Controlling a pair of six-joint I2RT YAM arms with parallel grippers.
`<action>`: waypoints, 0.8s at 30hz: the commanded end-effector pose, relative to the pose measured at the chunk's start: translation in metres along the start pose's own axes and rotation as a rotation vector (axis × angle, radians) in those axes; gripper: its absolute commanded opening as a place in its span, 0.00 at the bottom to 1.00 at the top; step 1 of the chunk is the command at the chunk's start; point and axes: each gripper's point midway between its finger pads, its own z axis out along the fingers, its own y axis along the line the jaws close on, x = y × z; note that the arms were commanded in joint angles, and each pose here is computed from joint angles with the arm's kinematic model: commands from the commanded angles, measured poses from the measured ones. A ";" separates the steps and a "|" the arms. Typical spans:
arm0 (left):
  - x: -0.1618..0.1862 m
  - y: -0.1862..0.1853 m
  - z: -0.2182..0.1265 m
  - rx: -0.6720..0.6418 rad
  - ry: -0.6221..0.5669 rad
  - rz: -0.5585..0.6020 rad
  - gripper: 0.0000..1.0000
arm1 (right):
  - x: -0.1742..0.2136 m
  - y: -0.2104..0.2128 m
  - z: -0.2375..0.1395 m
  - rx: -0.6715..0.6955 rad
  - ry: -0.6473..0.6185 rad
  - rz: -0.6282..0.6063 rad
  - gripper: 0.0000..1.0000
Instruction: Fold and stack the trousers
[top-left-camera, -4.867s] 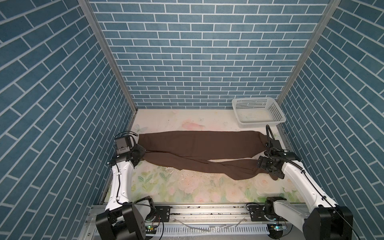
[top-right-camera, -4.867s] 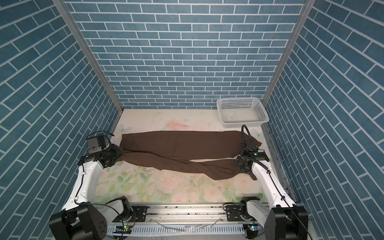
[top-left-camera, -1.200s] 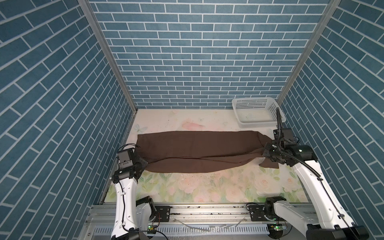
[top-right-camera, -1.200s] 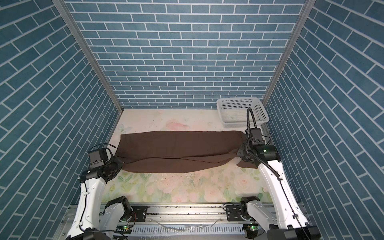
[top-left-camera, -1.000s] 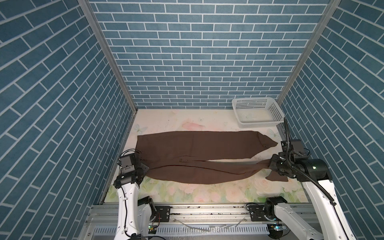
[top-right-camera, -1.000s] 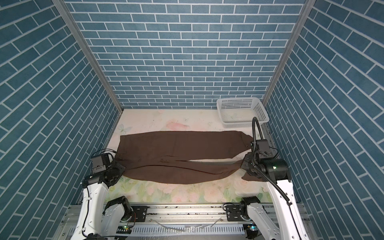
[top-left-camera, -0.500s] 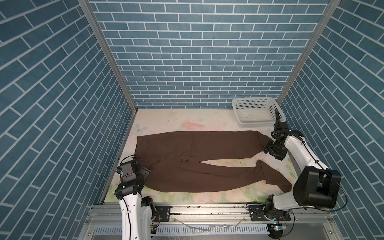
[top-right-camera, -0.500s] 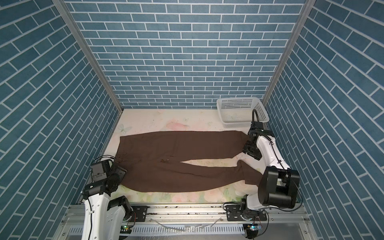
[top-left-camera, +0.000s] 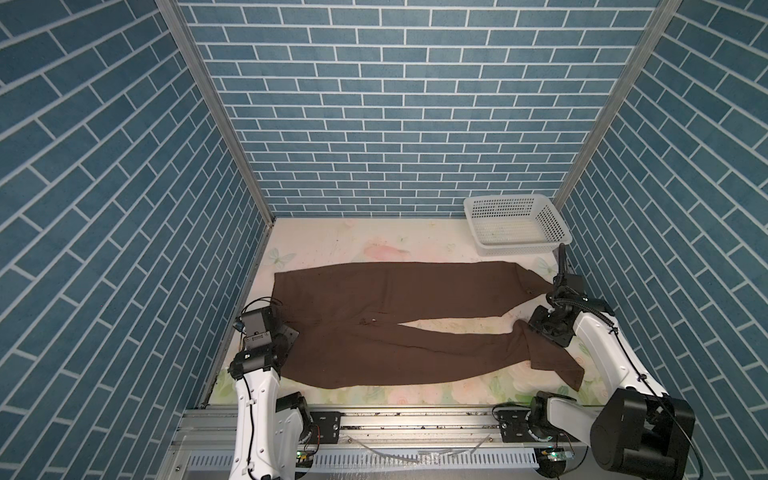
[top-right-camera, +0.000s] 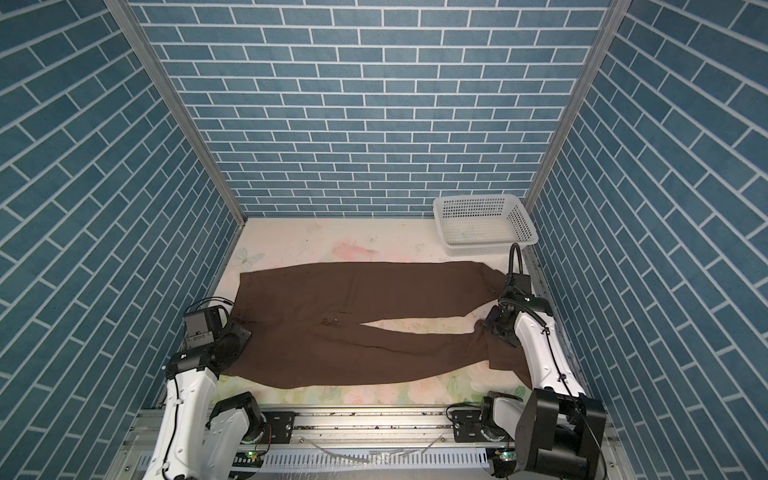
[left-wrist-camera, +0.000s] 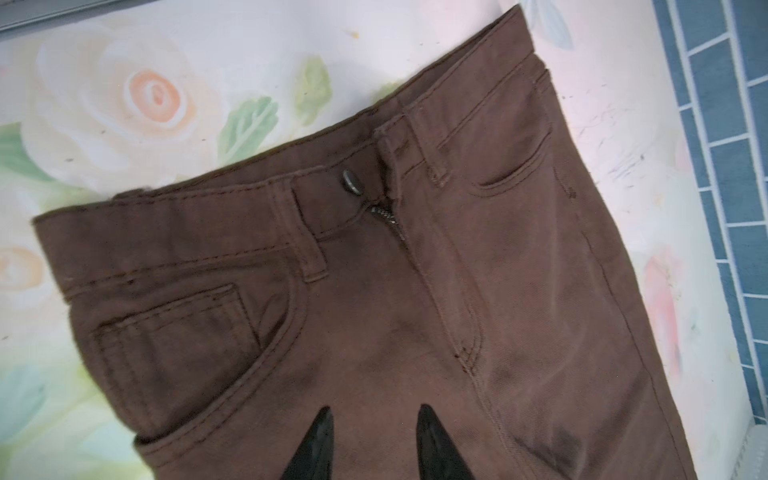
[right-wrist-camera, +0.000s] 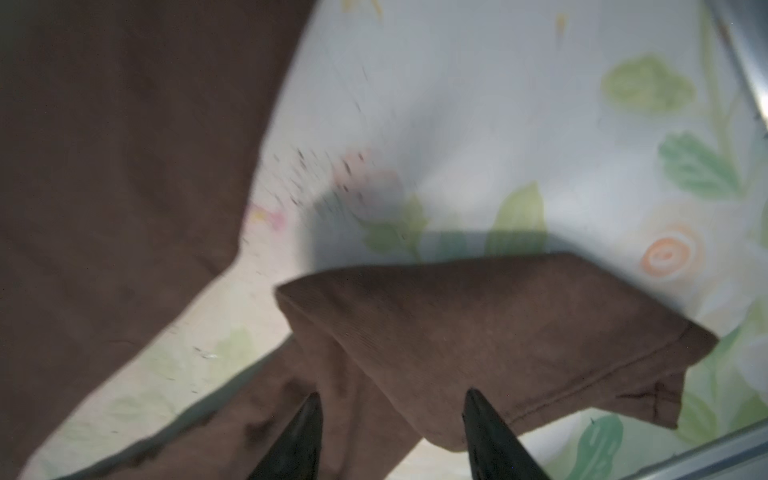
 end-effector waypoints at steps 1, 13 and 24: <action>-0.003 -0.016 0.008 0.034 -0.015 0.020 0.46 | 0.008 0.009 0.000 0.009 0.015 -0.011 0.65; 0.013 -0.018 0.059 -0.034 0.061 0.112 0.54 | -0.019 -0.010 0.026 0.204 0.069 -0.015 0.70; 0.013 -0.003 0.094 -0.128 0.112 0.129 0.44 | -0.093 -0.012 0.056 0.260 0.069 0.037 0.40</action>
